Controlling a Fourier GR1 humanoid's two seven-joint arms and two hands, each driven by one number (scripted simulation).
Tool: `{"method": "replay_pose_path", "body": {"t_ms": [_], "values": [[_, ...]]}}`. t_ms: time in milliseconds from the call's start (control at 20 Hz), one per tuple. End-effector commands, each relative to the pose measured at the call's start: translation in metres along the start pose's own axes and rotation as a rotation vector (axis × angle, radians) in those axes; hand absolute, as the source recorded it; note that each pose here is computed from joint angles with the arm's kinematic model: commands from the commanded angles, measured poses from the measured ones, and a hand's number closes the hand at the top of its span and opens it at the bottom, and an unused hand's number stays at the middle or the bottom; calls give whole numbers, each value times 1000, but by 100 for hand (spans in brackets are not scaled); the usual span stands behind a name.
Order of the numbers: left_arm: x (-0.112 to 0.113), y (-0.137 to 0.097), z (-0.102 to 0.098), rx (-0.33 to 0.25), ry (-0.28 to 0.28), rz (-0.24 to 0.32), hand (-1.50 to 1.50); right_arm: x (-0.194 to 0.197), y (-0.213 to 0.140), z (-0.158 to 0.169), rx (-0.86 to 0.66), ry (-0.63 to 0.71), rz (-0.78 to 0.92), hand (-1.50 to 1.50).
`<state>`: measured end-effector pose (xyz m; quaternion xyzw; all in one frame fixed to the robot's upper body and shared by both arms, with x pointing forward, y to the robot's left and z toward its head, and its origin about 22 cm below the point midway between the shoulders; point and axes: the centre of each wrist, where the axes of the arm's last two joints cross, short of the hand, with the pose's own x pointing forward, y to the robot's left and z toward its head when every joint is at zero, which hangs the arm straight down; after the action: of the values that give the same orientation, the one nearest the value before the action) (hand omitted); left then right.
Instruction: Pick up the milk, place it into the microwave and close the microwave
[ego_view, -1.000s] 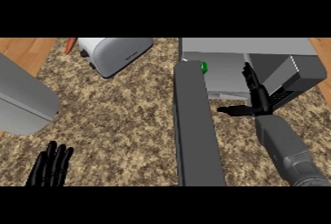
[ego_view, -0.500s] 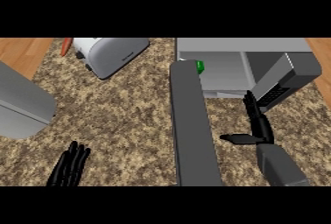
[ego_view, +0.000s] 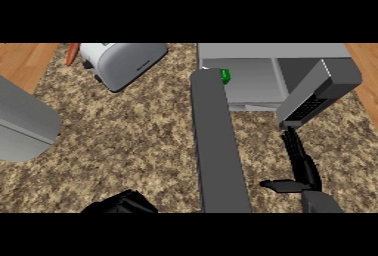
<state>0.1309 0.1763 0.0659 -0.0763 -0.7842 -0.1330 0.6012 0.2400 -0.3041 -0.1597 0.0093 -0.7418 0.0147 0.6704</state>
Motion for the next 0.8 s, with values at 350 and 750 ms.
{"method": "replay_pose_path", "body": {"t_ms": [350,750], "values": [[-19,-5,-51,-146,23,-28,150,6,-38,63,29,-92,-104,-150],[-37,-64,-87,-446,157,-34,150,18,-64,89,1,-125,-82,-150]]}}
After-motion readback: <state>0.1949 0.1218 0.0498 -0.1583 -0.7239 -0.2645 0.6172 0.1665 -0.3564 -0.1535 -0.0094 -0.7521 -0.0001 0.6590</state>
